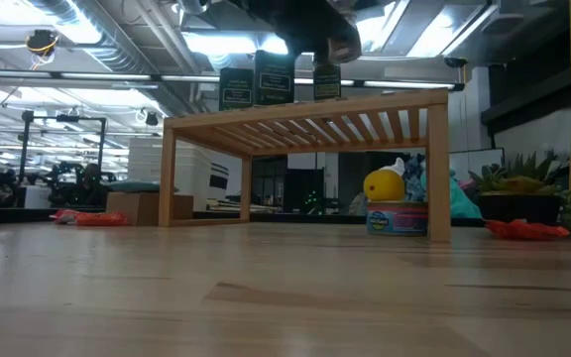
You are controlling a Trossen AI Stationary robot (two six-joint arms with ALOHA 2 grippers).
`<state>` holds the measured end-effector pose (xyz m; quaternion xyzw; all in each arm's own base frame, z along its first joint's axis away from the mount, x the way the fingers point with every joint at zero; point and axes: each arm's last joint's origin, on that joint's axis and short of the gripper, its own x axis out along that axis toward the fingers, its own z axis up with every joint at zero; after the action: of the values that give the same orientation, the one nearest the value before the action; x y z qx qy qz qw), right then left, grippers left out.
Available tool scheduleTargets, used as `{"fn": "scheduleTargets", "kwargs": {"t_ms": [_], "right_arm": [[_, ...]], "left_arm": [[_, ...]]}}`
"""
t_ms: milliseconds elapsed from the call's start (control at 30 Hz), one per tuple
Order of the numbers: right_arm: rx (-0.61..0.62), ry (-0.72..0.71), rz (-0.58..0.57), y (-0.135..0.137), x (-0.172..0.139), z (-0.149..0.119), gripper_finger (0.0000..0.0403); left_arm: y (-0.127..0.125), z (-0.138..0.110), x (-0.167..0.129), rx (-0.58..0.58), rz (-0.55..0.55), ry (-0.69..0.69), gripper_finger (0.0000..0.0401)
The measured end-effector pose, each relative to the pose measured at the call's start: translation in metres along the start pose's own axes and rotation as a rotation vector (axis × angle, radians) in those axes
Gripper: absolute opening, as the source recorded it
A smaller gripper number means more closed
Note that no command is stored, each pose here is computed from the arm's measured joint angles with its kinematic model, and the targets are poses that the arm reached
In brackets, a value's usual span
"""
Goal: Shelf spices
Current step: Put the transparent seasoning bottle on the shelf
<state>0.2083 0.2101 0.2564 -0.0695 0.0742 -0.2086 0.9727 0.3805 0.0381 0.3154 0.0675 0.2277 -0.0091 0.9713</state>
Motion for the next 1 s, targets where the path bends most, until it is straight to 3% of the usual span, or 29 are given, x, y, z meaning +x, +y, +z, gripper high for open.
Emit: {"fn": "scheduleTargets", "kwargs": {"t_ms": [333, 467, 767, 1000], "right_arm": [[-0.001, 0.0, 0.0, 0.0, 0.0, 0.0, 0.027], [-0.001, 0.002, 0.009, 0.0, 0.0, 0.0, 0.027], [0.02, 0.021, 0.063, 0.002, 0.0, -0.001, 0.027], [0.022, 0.024, 0.069, 0.002, 0.0, -0.002, 0.027]], "left_arm": [[-0.008, 0.001, 0.0, 0.034, -0.022, 0.005, 0.0177], [-0.005, 0.014, -0.009, 0.047, -0.003, -0.008, 0.0177], [0.004, 0.056, -0.064, 0.096, 0.159, 0.094, 0.0177], [0.002, 0.045, -0.11, 0.047, 0.25, 0.304, 0.0177]]}}
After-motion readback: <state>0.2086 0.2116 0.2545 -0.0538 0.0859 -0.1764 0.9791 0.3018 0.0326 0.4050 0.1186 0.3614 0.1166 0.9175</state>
